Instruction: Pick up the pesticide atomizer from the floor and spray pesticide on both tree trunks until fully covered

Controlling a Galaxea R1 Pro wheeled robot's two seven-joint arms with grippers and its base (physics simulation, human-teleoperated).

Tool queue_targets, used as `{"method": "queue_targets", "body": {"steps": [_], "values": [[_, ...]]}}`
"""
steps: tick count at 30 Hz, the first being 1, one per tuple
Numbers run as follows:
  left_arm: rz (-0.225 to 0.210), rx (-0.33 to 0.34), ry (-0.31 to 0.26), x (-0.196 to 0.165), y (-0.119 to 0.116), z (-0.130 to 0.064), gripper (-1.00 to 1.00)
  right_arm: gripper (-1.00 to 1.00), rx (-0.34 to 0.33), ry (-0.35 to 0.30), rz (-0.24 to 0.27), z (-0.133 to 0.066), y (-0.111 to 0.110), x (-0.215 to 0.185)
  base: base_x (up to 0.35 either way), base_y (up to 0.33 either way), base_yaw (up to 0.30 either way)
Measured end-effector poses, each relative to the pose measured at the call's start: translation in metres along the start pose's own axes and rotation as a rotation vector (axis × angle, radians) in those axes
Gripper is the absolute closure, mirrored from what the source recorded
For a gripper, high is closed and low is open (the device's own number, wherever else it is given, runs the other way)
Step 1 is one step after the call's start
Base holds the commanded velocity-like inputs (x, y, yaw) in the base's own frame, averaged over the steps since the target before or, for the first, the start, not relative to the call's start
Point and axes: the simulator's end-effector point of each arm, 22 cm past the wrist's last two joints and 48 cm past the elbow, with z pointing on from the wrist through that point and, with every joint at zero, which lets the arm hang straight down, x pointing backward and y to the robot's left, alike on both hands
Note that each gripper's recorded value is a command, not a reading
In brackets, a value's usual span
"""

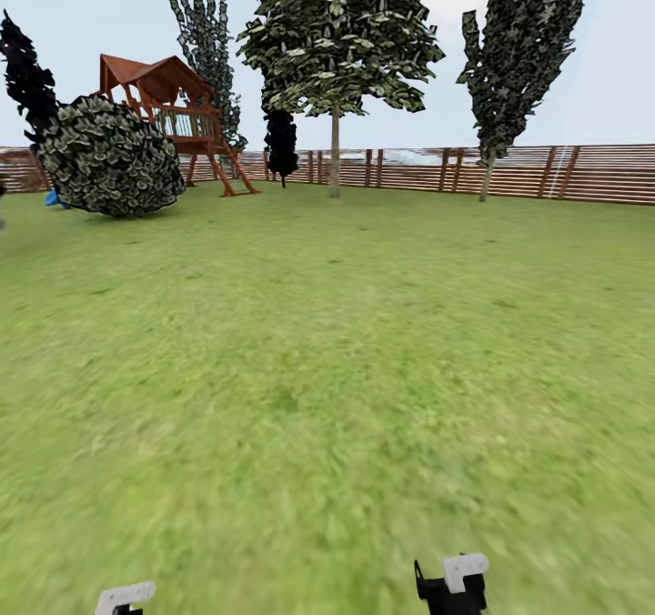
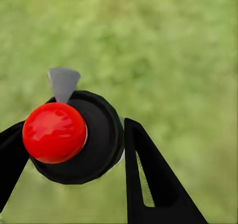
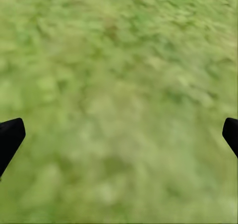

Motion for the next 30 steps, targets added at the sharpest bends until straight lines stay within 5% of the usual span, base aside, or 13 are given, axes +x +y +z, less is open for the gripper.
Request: {"method": "queue_targets", "body": {"steps": [30], "values": [[0.0, 0.0, 0.0, -0.0003, -0.0001, 0.0001, 1.0, -1.0, 0.0, 0.0, -0.005, 0.0001, -0.0024, 0.0005, 0.336, 0.08, 0.0]]}}
